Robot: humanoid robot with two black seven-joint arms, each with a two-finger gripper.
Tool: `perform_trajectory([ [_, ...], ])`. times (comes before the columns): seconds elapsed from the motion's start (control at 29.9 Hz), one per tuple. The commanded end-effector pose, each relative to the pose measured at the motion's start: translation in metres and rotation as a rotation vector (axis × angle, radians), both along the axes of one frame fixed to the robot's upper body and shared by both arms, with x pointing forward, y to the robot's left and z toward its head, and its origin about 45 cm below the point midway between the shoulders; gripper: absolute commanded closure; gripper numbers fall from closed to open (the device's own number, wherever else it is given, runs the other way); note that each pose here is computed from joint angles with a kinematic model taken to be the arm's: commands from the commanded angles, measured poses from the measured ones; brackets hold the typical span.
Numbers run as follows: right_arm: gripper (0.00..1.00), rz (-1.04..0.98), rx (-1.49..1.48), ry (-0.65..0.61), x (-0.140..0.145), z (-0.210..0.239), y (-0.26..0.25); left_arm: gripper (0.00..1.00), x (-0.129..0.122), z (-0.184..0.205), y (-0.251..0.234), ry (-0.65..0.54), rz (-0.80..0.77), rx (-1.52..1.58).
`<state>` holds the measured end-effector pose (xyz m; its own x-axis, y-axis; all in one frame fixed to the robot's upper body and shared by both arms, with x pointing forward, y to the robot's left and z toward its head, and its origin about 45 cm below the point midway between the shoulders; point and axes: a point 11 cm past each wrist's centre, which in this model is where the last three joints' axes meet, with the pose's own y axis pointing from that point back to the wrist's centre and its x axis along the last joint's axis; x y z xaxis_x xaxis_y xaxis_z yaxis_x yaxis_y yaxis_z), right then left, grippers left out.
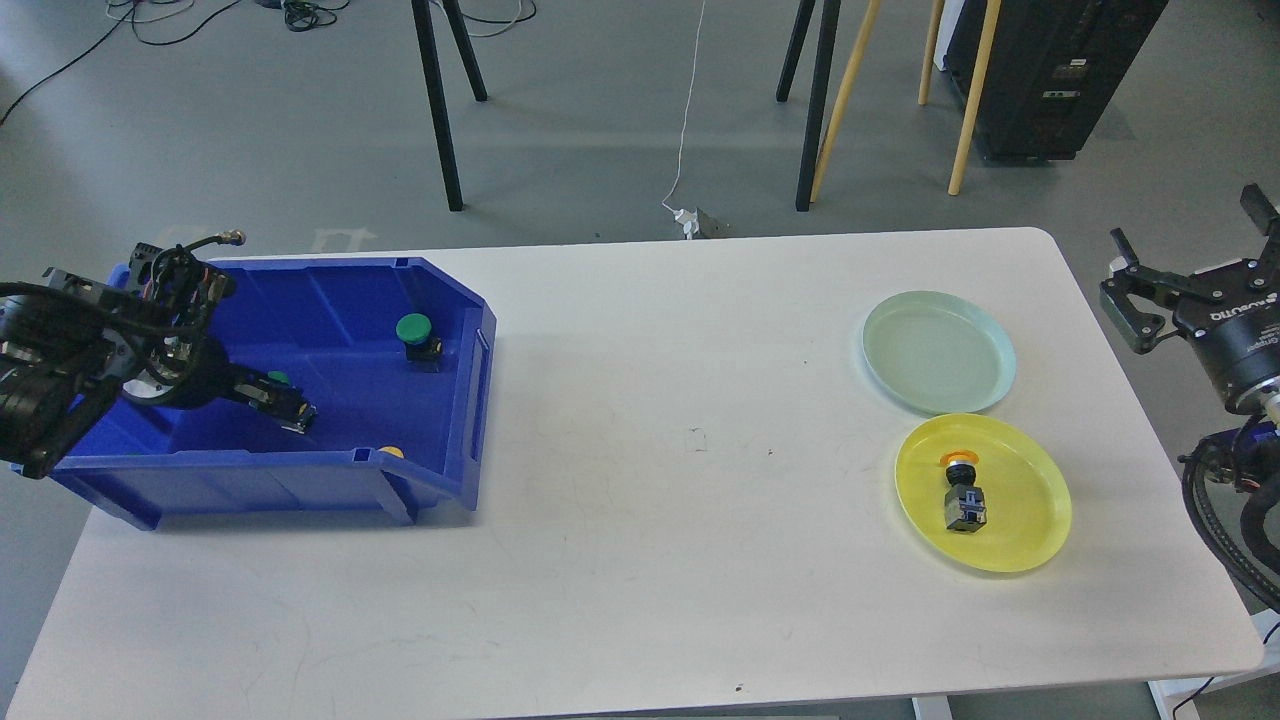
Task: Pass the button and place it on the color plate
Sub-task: 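Grasp another yellow button in the bin with the left gripper and lift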
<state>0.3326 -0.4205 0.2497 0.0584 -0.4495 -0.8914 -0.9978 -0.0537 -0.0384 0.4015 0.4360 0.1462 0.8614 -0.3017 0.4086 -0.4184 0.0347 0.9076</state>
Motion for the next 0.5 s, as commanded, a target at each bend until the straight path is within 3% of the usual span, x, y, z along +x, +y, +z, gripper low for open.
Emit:
perform_trajectory([
  [0.0, 0.0, -0.002, 0.0, 0.003, -0.001, -0.001, -0.001, 0.49, -0.003, -0.004, 0.001, 0.013, -0.002, 0.01],
  [0.13, 0.0, -0.003, 0.0, 0.007, -0.002, -0.003, -0.001, 0.9, -0.003, -0.001, 0.005, 0.01, 0.002, 0.014],
  [0.3, 0.0, -0.002, -0.003, 0.016, -0.003, -0.005, -0.001, 0.94, 0.013, 0.016, -0.016, -0.051, 0.008, -0.096],
  [0.47, 0.0, 0.005, -0.028, 0.028, -0.005, -0.009, 0.0, 0.94, 0.032, 0.095, -0.012, -0.202, -0.005, -0.193],
])
